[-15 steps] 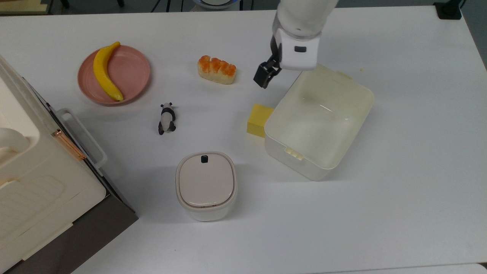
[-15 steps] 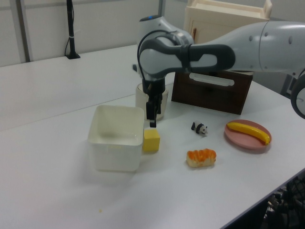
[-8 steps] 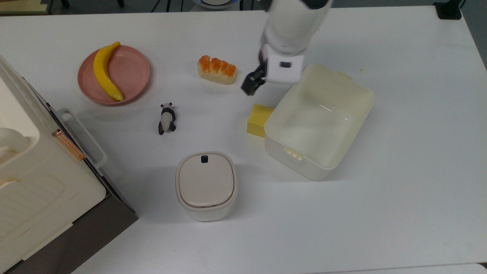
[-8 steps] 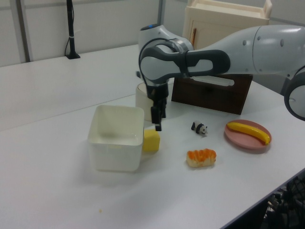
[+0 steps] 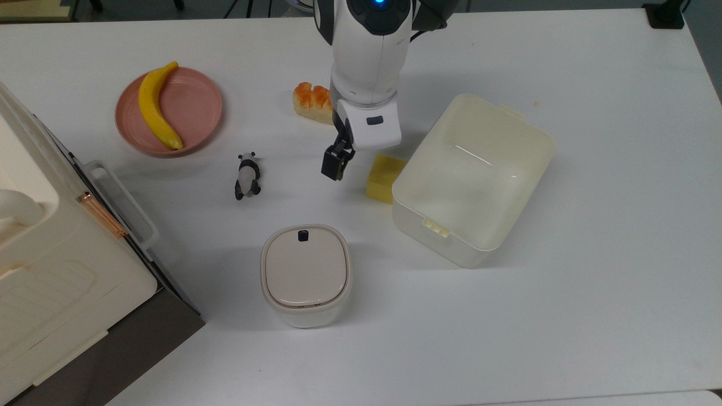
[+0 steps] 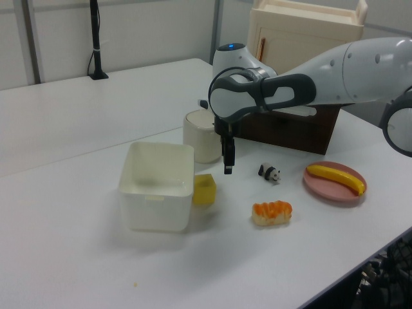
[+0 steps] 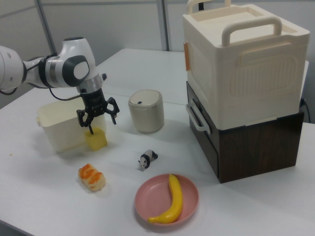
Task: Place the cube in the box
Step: 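Lower the gripper onto the yellow cube beside the plastic box, then close the gripper on the yellow cube and lift it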
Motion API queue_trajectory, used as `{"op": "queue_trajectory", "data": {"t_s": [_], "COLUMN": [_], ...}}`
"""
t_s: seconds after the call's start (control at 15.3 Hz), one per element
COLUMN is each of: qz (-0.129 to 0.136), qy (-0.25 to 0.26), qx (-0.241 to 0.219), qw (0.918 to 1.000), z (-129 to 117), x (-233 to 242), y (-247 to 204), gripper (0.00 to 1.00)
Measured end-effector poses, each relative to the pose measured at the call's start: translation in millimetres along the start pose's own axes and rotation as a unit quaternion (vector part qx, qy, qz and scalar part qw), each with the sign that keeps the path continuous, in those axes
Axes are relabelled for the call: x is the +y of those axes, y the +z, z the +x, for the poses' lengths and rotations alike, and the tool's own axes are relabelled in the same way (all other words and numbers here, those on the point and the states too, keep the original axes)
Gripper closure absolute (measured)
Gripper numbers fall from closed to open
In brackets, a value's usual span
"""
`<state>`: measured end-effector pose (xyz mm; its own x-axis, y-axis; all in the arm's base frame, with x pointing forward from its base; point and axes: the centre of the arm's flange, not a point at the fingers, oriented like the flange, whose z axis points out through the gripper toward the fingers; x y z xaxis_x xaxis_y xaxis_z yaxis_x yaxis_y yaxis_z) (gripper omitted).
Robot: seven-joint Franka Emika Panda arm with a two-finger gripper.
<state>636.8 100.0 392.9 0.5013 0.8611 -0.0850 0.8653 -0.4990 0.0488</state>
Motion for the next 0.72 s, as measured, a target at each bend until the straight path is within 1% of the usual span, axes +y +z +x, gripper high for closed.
{"op": "queue_trajectory", "data": {"t_s": [0.13, 0.26, 0.59, 0.72], "qz": [-0.018, -0.023, -0.003, 0.002], "qy": [-0.010, -0.017, -0.040, -0.048], "qx": [0.016, 0.020, -0.001, -0.005], "qw": [0.9997, 0.9994, 0.9992, 0.9988], "z": [8.4, 13.0, 32.0, 38.3], "x": [-3.4, -7.0, -23.1, -30.2], "y": [4.6, 12.0, 51.2, 58.3], "gripper": [0.00, 0.00, 0.00, 0.00]}}
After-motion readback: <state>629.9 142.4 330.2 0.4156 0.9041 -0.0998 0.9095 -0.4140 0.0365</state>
